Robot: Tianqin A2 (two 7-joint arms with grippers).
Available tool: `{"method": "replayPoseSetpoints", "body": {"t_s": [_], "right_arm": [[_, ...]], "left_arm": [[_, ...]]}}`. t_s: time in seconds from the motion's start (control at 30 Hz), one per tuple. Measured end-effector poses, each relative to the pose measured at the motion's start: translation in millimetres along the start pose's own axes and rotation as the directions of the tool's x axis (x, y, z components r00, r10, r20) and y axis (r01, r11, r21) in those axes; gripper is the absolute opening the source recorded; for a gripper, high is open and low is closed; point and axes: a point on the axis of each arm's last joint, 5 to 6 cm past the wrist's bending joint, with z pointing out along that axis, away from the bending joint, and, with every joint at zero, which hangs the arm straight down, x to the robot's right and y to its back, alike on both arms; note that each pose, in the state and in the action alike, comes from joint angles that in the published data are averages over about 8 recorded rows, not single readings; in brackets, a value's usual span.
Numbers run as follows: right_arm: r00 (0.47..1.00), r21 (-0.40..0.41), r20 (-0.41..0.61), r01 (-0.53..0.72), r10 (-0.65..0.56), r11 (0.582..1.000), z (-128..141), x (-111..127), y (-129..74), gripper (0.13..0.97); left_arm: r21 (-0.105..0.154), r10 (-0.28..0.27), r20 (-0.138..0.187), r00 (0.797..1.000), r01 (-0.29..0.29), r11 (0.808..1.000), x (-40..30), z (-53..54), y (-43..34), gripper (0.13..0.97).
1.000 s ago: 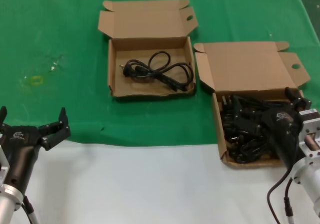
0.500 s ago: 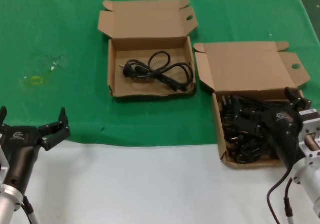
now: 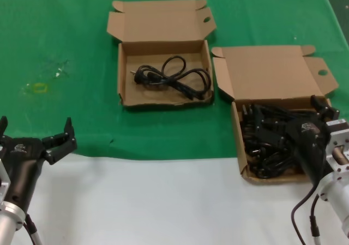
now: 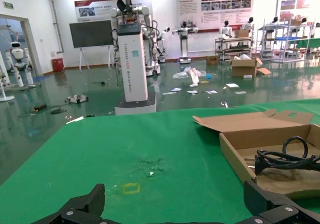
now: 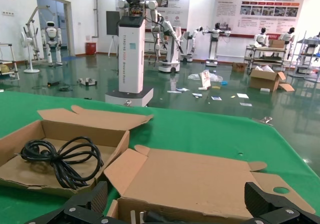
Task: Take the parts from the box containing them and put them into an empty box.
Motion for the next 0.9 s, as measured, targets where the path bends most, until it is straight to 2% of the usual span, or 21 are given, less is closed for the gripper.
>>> {"method": "replayPoseSetpoints", "body": {"t_s": [0.9], "right_arm": [[1.000,0.000,0.000,0.000,0.000,1.000,0.0,0.0,0.0,0.966]], "left_arm": [[0.000,0.000,0.000,1.000,0.000,1.000,0.0,0.0,0.0,0.966]]}}
